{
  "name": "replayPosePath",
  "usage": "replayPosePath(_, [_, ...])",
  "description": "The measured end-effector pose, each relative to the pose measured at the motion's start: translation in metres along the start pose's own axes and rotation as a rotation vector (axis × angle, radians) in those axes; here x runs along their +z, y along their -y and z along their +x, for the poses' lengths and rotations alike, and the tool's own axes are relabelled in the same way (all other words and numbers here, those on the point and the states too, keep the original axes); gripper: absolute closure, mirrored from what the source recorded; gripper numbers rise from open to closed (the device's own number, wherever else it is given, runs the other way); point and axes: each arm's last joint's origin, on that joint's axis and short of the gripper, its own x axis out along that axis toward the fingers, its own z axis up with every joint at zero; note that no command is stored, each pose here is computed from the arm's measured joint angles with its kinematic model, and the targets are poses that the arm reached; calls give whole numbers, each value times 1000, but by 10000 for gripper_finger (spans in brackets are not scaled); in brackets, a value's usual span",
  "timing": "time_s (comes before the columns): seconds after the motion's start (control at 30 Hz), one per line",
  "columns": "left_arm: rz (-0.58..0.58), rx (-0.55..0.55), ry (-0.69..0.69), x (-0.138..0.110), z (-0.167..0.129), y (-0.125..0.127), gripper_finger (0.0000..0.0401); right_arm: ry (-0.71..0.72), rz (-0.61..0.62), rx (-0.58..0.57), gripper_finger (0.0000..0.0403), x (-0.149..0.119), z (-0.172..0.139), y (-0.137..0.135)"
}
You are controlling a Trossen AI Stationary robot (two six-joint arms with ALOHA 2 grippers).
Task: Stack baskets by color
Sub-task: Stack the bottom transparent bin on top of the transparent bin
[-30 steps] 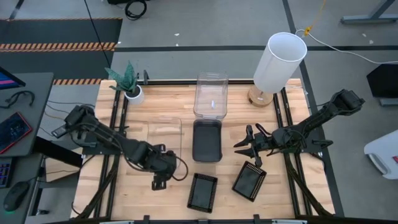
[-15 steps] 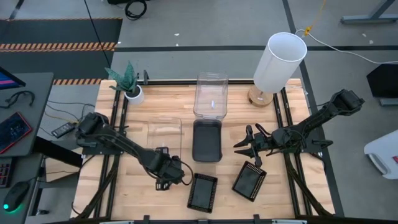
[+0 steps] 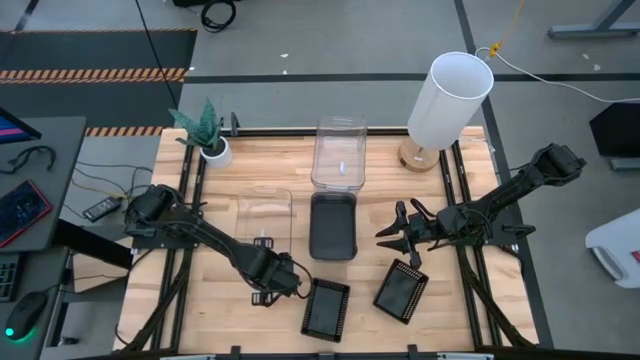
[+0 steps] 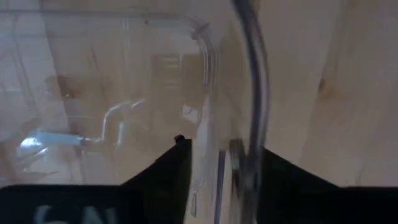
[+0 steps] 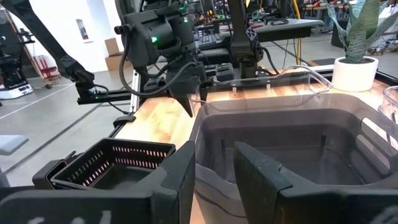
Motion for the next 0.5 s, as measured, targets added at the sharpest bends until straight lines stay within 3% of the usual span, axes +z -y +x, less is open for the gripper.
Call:
replayPosePath(0.23, [-19,15,-14,1,1,-4,381,-1,-3,0,289,0,0,0])
replayPosePath(0.5, [-14,90,-82,-4,-2,-17,394,0,-4,0,289,0,0,0])
